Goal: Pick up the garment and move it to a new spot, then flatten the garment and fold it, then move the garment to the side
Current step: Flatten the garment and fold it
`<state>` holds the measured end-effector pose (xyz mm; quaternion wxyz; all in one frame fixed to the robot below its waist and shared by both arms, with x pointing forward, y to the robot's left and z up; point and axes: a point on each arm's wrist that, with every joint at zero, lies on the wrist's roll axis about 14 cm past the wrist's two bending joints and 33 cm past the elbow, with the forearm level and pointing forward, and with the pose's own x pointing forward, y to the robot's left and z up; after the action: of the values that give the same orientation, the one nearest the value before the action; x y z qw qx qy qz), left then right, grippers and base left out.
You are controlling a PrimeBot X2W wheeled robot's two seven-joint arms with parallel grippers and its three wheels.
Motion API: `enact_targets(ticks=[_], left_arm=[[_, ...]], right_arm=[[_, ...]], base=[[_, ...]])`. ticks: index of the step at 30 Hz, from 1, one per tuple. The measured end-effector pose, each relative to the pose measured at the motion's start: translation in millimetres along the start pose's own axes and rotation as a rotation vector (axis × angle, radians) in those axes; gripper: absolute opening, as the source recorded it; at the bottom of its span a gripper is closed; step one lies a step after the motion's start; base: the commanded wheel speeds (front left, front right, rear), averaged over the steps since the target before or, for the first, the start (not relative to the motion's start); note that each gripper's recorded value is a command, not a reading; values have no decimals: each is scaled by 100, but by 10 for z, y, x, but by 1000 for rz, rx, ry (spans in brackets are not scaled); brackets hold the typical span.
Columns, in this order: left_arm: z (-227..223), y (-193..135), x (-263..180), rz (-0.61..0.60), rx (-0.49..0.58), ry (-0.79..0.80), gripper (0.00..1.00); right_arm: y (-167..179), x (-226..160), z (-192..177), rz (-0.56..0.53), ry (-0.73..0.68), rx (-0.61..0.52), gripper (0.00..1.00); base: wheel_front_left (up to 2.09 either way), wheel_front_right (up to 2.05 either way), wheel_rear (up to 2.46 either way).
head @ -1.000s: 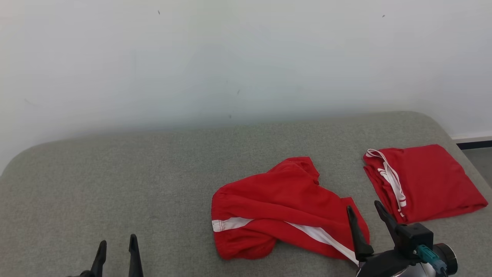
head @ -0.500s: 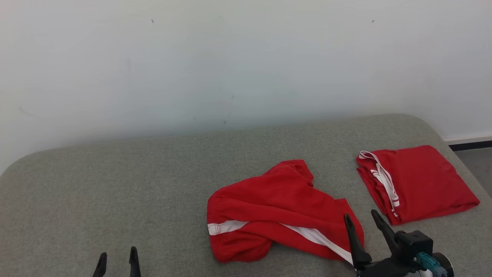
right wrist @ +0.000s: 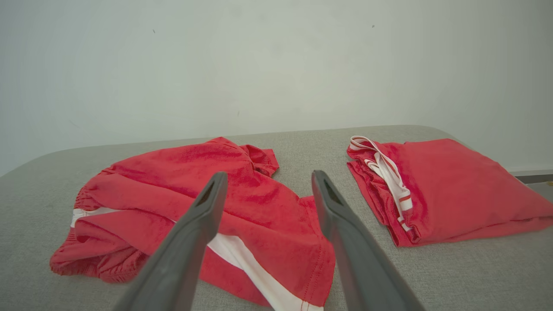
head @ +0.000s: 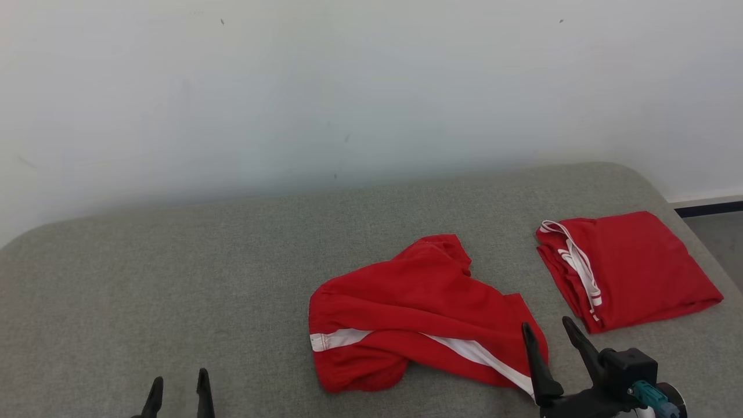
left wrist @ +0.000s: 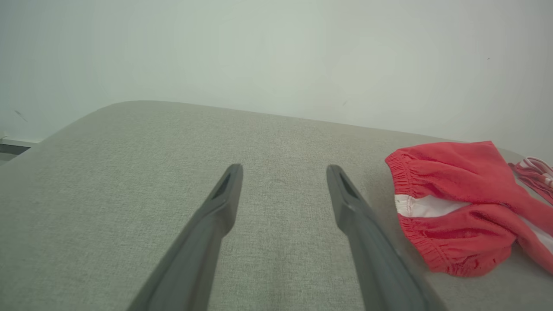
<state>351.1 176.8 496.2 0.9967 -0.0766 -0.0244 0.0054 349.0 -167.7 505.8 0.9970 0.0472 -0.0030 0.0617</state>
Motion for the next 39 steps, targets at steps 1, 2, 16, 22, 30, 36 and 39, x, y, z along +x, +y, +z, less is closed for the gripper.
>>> enact_targets(ticks=[1, 2, 16, 22, 30, 36, 39], left_arm=[[-17, -18, 10, -7, -1, 6, 100], [-30, -45, 24, -15, -1, 10, 100], [-510, -815, 388, -253, -29, 246, 100], [-744, -1099, 450, -321, -52, 333, 100], [-928, -1289, 579, -364, -54, 387, 100], [-1011, -1291, 672, -354, -42, 413, 100], [-1031, -1303, 695, -358, -39, 419, 100]], right_arm=[[-1, 3, -10, -1, 4, 1, 100], [-11, 5, -22, -4, 10, 3, 100], [-157, -133, -685, -68, 331, 66, 100], [-229, -164, -837, -97, 402, 87, 100], [-234, -135, -1048, -103, 477, 115, 100], [-181, -110, -1176, -92, 513, 136, 100], [-132, -85, -1201, -77, 515, 139, 100]], base=[[0, 0, 0], [0, 0, 0], [0, 0, 0], [0, 0, 0], [0, 0, 0], [0, 0, 0], [0, 0, 0]])
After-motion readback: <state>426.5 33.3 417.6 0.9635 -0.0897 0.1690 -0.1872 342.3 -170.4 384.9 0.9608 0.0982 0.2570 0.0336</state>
